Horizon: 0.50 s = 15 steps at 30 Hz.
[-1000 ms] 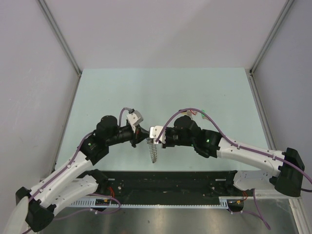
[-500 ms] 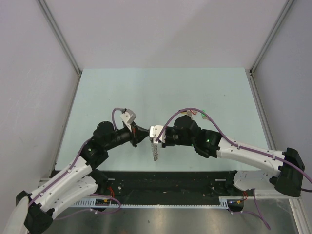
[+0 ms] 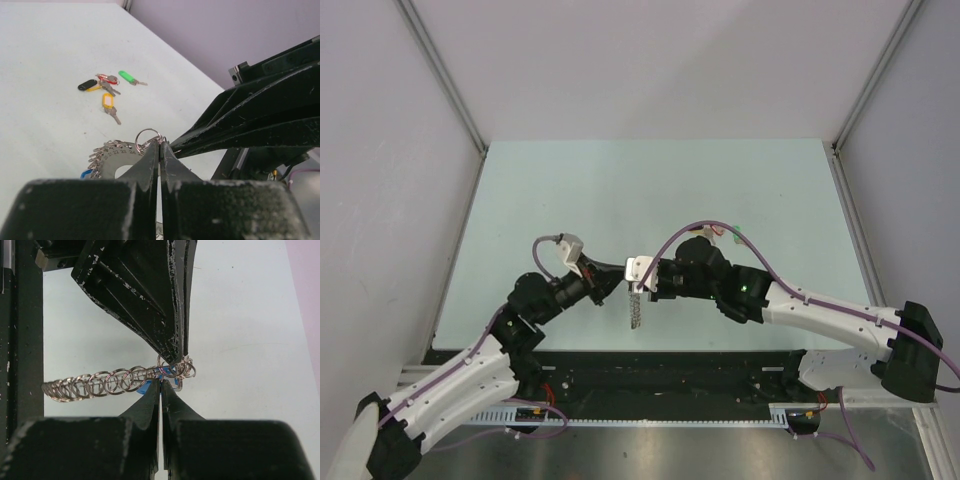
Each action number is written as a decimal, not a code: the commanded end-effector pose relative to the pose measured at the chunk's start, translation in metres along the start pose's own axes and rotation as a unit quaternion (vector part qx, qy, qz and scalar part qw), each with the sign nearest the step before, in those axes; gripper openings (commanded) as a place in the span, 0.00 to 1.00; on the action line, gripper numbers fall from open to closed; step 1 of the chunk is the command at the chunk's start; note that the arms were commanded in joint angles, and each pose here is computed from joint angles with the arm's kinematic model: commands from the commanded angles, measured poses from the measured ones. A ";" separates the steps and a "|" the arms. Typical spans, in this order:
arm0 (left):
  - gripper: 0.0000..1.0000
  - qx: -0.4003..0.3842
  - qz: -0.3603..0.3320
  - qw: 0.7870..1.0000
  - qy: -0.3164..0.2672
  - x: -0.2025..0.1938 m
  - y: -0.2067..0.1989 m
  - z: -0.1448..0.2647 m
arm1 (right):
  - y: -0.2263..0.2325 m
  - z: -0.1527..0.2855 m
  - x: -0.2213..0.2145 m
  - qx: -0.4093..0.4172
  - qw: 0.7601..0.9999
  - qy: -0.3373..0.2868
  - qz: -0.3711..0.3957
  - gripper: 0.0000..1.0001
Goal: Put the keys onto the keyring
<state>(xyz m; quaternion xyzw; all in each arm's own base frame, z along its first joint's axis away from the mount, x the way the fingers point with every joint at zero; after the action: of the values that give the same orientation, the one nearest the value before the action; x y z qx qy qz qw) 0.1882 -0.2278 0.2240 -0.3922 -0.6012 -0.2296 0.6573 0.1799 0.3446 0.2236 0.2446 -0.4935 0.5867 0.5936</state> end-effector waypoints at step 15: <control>0.51 0.026 -0.032 0.996 -0.085 0.049 0.004 0.014 | 0.000 0.018 0.028 0.002 0.999 -0.039 0.033 0.00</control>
<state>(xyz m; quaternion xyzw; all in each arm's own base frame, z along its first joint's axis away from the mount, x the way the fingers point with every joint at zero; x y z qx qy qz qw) 0.1875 -0.2137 0.2620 -0.4127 -0.6630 -0.1768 0.5990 0.1708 0.3418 0.2198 0.2457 -0.4798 0.6022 0.5889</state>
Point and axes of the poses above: each gripper's point midway between its finger pads, its own z axis back along the fingers, its own y axis along the line the jaws close on, x = y × z, the point moved 1 cm from there along z, back along the fingers, and after that the axes turned 10 degrees about -z, right-handed, at the moved point
